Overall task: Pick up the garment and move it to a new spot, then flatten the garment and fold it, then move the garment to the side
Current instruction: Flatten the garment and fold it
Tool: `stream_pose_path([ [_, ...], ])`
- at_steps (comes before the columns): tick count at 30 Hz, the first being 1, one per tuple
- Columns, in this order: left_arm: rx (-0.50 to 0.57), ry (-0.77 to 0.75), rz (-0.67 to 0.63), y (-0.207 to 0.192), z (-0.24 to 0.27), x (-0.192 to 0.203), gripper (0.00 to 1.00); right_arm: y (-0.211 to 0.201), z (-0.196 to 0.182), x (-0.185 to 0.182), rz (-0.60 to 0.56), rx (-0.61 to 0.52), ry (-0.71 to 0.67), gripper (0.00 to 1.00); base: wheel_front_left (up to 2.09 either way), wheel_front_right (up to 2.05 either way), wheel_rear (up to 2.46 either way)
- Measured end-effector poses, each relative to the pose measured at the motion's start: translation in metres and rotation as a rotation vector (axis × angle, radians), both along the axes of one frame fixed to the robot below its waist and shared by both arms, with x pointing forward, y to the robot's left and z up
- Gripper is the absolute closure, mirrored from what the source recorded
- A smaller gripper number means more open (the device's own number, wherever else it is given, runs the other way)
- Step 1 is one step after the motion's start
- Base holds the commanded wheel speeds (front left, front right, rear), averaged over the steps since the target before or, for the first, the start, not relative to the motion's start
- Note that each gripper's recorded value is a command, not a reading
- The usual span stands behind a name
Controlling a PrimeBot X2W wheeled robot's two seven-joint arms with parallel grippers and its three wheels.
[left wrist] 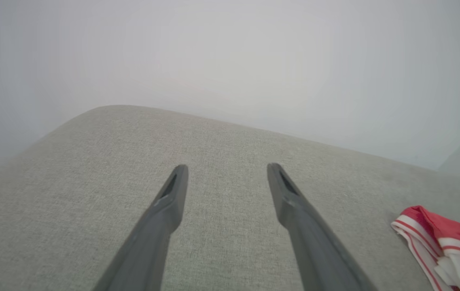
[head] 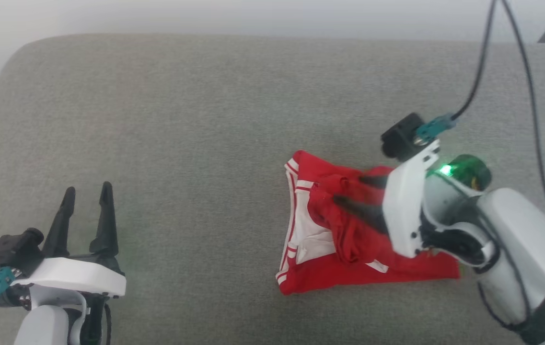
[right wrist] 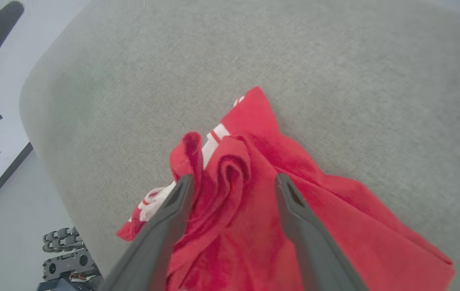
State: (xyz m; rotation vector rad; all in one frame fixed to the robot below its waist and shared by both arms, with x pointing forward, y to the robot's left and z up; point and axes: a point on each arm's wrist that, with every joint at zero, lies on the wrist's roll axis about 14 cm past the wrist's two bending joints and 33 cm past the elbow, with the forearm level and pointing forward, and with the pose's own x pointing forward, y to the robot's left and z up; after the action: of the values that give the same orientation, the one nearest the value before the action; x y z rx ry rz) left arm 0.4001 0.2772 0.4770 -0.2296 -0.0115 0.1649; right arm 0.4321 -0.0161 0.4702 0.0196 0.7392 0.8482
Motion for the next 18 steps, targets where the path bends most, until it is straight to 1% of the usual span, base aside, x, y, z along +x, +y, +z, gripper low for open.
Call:
stream_pose_path([
  [7,0.010,-0.009,-0.034,-0.007,0.003,0.007,0.00,-0.047,0.034,0.023,-0.160,0.054,-0.144,0.00,0.00,0.00,0.00],
  [12,0.017,-0.026,-0.061,-0.014,0.008,0.015,0.00,-0.087,0.042,0.025,-0.277,0.058,-0.206,0.00,0.00,0.00,0.00],
  [18,0.033,-0.033,-0.089,-0.020,0.011,0.020,0.00,-0.137,0.058,0.026,-0.420,0.060,-0.354,0.00,0.00,0.00,0.00],
])
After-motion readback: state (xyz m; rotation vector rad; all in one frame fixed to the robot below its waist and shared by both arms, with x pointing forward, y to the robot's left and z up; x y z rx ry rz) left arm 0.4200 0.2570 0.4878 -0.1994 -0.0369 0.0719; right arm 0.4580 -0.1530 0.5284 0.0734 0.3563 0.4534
